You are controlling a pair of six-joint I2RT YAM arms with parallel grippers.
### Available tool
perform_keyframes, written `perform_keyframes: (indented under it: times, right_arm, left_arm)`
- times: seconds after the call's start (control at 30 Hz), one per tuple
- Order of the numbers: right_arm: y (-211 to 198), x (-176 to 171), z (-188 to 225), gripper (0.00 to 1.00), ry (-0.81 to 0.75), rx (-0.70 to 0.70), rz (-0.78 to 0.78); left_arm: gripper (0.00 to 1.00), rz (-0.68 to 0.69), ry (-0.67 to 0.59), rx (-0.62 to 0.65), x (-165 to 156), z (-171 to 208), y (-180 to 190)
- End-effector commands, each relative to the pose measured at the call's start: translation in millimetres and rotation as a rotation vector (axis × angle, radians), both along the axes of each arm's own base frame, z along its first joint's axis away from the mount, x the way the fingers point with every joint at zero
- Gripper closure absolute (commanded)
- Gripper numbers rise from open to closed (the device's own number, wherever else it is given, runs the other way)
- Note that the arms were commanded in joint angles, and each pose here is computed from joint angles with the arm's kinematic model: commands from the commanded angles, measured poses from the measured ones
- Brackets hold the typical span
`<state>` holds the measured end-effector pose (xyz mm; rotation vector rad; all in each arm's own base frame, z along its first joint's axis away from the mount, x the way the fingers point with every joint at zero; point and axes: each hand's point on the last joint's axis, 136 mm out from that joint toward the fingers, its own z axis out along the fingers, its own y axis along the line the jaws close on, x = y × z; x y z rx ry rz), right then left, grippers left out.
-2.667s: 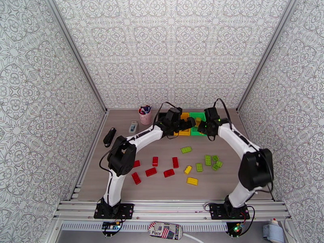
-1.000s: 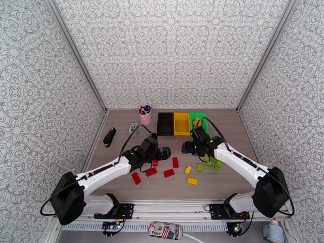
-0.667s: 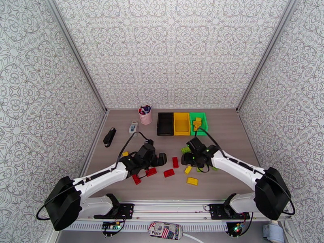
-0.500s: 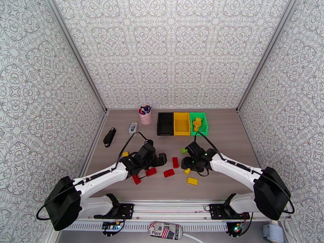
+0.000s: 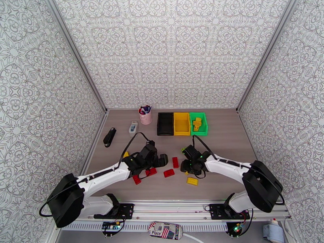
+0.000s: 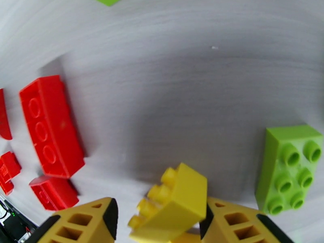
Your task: Sort the legos into containers by color
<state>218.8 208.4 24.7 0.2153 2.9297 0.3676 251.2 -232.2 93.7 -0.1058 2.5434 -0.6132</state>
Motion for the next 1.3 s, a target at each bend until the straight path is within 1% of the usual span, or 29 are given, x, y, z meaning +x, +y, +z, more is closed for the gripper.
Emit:
perform_keyframes:
  times: [0.0, 0.13, 0.3, 0.43, 0.53, 0.6, 0.77, 0.93, 1.13, 1.27]
  right_arm:
    - [8.4, 4.9, -1.2, 0.43, -0.010, 0.012, 0.008]
    - [10.8, 6.5, -5.6, 0.45, -0.003, 0.001, 0.017]
    - [10.6, 8.1, -4.9, 0.53, -0.007, -0.013, 0.020]
    - [9.0, 10.1, 0.0, 0.64, -0.021, -0.022, 0.020]
    - [7.5, 13.2, 6.6, 0.75, -0.041, -0.030, 0.021]
    - [5.9, 16.7, 13.4, 0.79, -0.059, -0.036, 0.019]
    - [2.3, 28.7, 34.4, 0.79, -0.109, -0.034, 0.014]
    - [-12.1, 46.8, 53.6, 0.80, -0.152, -0.027, -0.011]
    - [-40.6, 81.0, 82.2, 0.80, -0.214, 0.009, -0.078]
    - [-64.6, 116.8, 106.3, 0.79, -0.269, 0.011, -0.128]
  left_arm:
    - [0.01, 0.006, -0.012, -0.030, 2.9, 7.0, -7.8]
    - [0.01, 0.009, -0.010, -0.028, 2.9, 5.6, -7.0]
    - [0.01, 0.009, -0.009, -0.035, 4.0, 5.4, -9.0]
    - [0.01, 0.002, -0.017, -0.055, 6.2, 8.0, -13.9]
    - [0.01, -0.013, -0.033, -0.085, 9.5, 11.5, -21.5]
    - [0.01, -0.028, -0.050, -0.118, 13.2, 15.9, -29.0]
    - [0.01, -0.081, -0.052, -0.152, 22.2, 24.7, -48.7]
    - [0.01, -0.124, -0.048, -0.196, 40.2, 40.3, -70.5]
    - [0.01, -0.182, -0.087, -0.279, 71.2, 69.0, -103.2]
    - [0.01, -0.240, -0.097, -0.335, 95.4, 86.3, -130.7]
